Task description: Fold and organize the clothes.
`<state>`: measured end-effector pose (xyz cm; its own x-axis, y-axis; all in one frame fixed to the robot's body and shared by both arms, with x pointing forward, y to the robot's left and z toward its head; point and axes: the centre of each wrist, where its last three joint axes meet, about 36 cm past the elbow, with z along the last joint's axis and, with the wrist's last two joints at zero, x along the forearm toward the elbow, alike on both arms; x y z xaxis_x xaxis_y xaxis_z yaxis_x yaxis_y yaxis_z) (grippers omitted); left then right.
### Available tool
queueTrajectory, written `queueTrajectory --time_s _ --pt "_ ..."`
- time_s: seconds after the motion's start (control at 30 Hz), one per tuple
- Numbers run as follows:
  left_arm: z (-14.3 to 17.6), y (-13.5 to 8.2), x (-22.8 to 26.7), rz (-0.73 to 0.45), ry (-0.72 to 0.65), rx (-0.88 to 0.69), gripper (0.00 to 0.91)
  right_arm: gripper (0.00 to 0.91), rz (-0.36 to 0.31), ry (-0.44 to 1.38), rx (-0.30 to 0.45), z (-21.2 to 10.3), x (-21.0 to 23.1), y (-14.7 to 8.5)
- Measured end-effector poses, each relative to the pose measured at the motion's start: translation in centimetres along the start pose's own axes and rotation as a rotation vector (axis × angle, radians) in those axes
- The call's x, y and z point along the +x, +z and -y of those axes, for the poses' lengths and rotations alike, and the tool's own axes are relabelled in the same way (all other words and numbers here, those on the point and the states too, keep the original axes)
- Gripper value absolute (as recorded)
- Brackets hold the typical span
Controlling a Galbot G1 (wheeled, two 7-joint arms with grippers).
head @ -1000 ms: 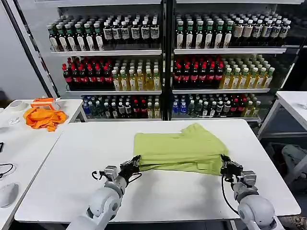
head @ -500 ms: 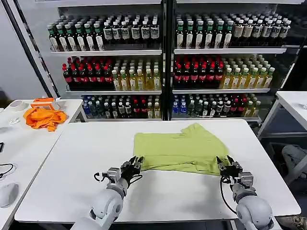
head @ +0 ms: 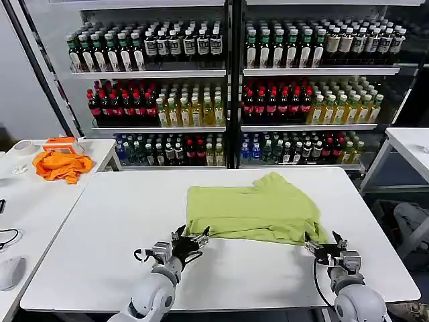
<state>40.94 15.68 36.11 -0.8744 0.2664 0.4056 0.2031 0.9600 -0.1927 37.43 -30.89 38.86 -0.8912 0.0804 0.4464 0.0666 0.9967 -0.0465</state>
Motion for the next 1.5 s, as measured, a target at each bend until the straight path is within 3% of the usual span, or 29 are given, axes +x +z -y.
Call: queueTrajectory --time_s 0.87,1.5 --pt "-0.2 1.1 0.9 -0.046 0.025 0.038 0.020 0.000 -0.056 -0.049 -0.023 0.3 2.9 0.3" --pt "-1.2 0.5 10.4 -0.054 0.021 0.003 0.020 0.000 -0.105 -0.113 0.052 -0.6 10.6 0.2"
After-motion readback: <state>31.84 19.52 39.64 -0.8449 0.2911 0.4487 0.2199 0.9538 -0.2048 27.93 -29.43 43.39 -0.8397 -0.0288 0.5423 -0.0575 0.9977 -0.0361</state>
